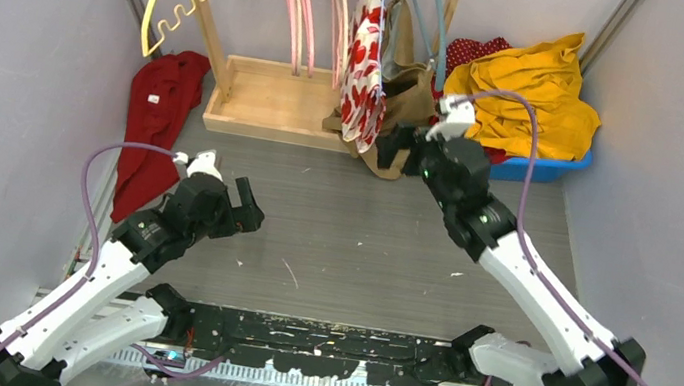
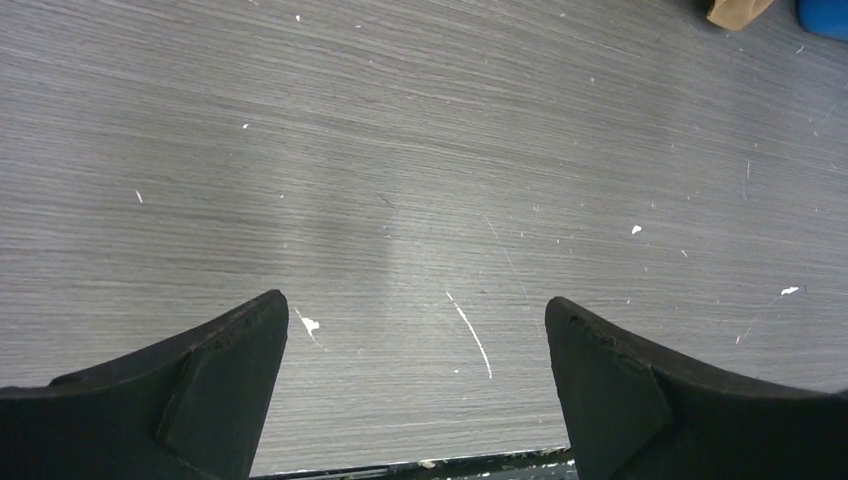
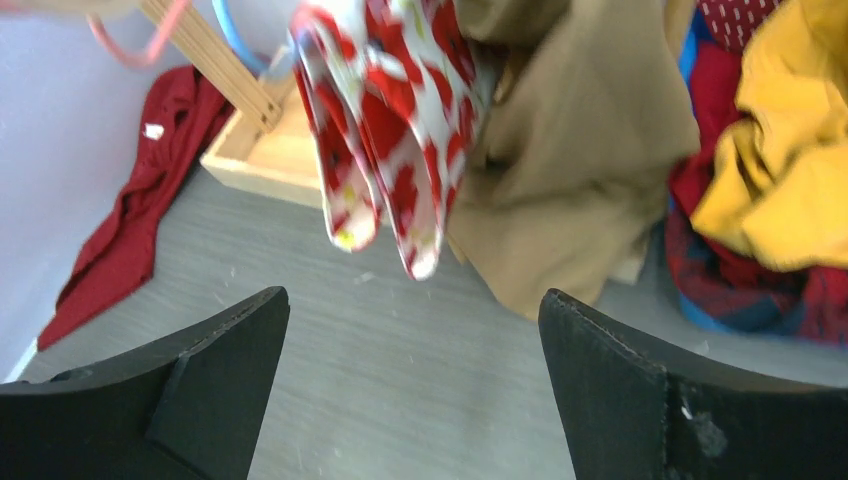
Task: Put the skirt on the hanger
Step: Place the hanger at the clothesline, then reset both arms
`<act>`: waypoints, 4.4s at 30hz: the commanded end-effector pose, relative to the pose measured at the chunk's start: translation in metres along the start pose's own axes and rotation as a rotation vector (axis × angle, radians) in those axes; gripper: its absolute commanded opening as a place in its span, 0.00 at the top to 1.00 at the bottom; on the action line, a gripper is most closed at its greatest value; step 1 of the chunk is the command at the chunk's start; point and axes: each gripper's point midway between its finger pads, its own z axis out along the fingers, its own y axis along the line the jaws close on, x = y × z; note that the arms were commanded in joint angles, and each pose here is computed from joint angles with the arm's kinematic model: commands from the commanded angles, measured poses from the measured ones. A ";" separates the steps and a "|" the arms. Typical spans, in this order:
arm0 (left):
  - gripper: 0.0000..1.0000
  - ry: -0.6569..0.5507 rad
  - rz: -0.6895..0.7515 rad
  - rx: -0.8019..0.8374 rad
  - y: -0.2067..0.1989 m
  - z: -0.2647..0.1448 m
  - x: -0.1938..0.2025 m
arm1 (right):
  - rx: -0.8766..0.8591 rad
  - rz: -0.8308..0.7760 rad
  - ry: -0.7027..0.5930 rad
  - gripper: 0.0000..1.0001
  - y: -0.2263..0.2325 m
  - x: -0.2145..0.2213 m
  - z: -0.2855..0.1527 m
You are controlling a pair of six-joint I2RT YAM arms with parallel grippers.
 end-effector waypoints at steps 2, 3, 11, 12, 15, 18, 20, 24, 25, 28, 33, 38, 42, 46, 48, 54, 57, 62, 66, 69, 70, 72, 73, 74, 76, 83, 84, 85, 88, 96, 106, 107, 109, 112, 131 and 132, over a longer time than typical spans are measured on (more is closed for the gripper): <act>0.01 -0.086 0.001 -0.009 0.000 0.009 -0.015 | 0.047 0.043 -0.028 0.00 -0.025 0.022 -0.048; 0.01 -0.089 0.004 -0.022 0.002 0.011 -0.015 | 0.067 0.042 -0.020 0.00 -0.032 0.031 -0.057; 0.01 -0.158 0.087 -0.118 0.022 0.025 -0.023 | 0.364 0.007 -0.031 0.00 -0.107 0.071 -0.119; 0.01 -0.179 0.099 -0.118 0.023 0.026 -0.026 | 0.434 0.015 -0.042 0.00 -0.121 0.074 -0.126; 0.01 -0.252 0.148 -0.123 0.029 0.030 -0.033 | 0.551 0.016 -0.100 0.00 -0.147 0.084 -0.142; 0.01 -0.327 0.217 -0.093 0.028 0.031 -0.041 | 0.634 0.020 -0.166 0.00 -0.167 0.096 -0.155; 0.01 -0.388 0.242 -0.106 0.034 0.027 -0.049 | 0.693 0.014 -0.213 0.00 -0.181 0.101 -0.164; 0.01 -0.503 0.292 -0.168 0.049 0.023 -0.066 | 0.794 0.031 -0.326 0.00 -0.202 0.108 -0.181; 0.01 -0.517 0.315 -0.177 0.051 0.025 -0.068 | 0.829 0.033 -0.355 0.00 -0.208 0.109 -0.184; 0.01 -0.519 0.405 -0.179 0.059 0.038 -0.069 | 0.886 0.013 -0.409 0.00 -0.218 0.115 -0.185; 0.00 -0.530 0.464 -0.191 0.081 0.063 -0.065 | 0.939 -0.004 -0.409 0.00 -0.235 0.127 -0.163; 0.00 -0.508 0.408 -0.233 0.101 0.084 -0.071 | 0.968 0.008 -0.347 0.00 -0.262 0.147 -0.134; 0.00 -0.499 0.395 -0.281 0.110 0.097 -0.084 | 0.989 0.010 -0.325 0.00 -0.275 0.156 -0.120; 0.01 -0.480 0.376 -0.288 0.118 0.115 -0.091 | 0.996 0.047 -0.338 0.00 -0.284 0.158 -0.112; 0.00 -0.475 0.382 -0.294 0.119 0.121 -0.092 | 1.023 0.025 -0.317 0.00 -0.289 0.157 -0.109; 0.01 -0.537 0.369 -0.307 0.117 0.126 -0.108 | 1.064 0.013 -0.326 0.00 -0.298 0.156 -0.111; 0.01 -0.524 0.386 -0.312 0.119 0.138 -0.109 | 1.084 0.036 -0.349 0.00 -0.307 0.160 -0.112; 0.01 -0.526 0.408 -0.323 0.119 0.150 -0.114 | 1.091 0.014 -0.320 0.00 -0.313 0.164 -0.104; 0.01 -0.538 0.411 -0.312 0.122 0.159 -0.110 | 1.076 0.006 -0.316 0.00 -0.312 0.162 -0.100; 0.00 -0.536 0.371 -0.315 0.131 0.161 -0.110 | 1.037 -0.001 -0.292 0.00 -0.309 0.164 -0.094; 0.01 -0.533 0.372 -0.313 0.131 0.162 -0.110 | 1.024 -0.009 -0.279 0.00 -0.307 0.165 -0.090; 0.01 -0.530 0.371 -0.311 0.131 0.162 -0.110 | 1.005 -0.029 -0.258 0.00 -0.307 0.166 -0.084; 0.01 -0.529 0.371 -0.311 0.131 0.162 -0.109 | 0.986 -0.043 -0.236 0.00 -0.306 0.167 -0.079; 0.01 -0.530 0.372 -0.310 0.131 0.162 -0.109 | 0.958 -0.057 -0.210 0.00 -0.303 0.170 -0.073; 0.01 -0.529 0.371 -0.312 0.132 0.162 -0.109 | 0.881 -0.090 -0.157 0.00 -0.297 0.174 -0.057; 0.01 -0.530 0.371 -0.312 0.131 0.162 -0.109 | 0.810 -0.055 -0.071 0.00 -0.307 0.189 -0.042; 0.00 -0.529 0.372 -0.313 0.132 0.162 -0.110 | 0.808 -0.059 -0.082 0.00 -0.307 0.188 -0.041; 0.01 -0.531 0.372 -0.313 0.131 0.162 -0.110 | 0.810 -0.058 -0.079 0.00 -0.307 0.187 -0.042; 0.01 -0.533 0.374 -0.278 0.132 0.167 -0.105 | 0.808 -0.058 -0.076 0.00 -0.307 0.189 -0.042; 0.01 -0.527 0.373 -0.271 0.132 0.167 -0.104 | 0.809 -0.056 -0.075 0.00 -0.307 0.188 -0.042; 0.00 -0.534 0.373 -0.272 0.133 0.166 -0.105 | 0.807 -0.055 -0.077 0.00 -0.307 0.187 -0.042; 0.01 -0.535 0.373 -0.271 0.132 0.166 -0.105 | 0.807 -0.056 -0.077 0.00 -0.307 0.188 -0.042; 0.01 -0.534 0.373 -0.272 0.133 0.166 -0.105 | 0.807 -0.056 -0.076 0.00 -0.307 0.188 -0.042; 0.01 -0.534 0.374 -0.271 0.132 0.166 -0.105 | 0.807 -0.056 -0.074 0.00 -0.307 0.188 -0.042; 0.01 -0.534 0.372 -0.272 0.133 0.166 -0.105 | 0.805 -0.055 -0.072 0.00 -0.307 0.188 -0.041; 0.01 -0.535 0.373 -0.270 0.132 0.166 -0.105 | 0.805 -0.055 -0.073 0.00 -0.306 0.188 -0.041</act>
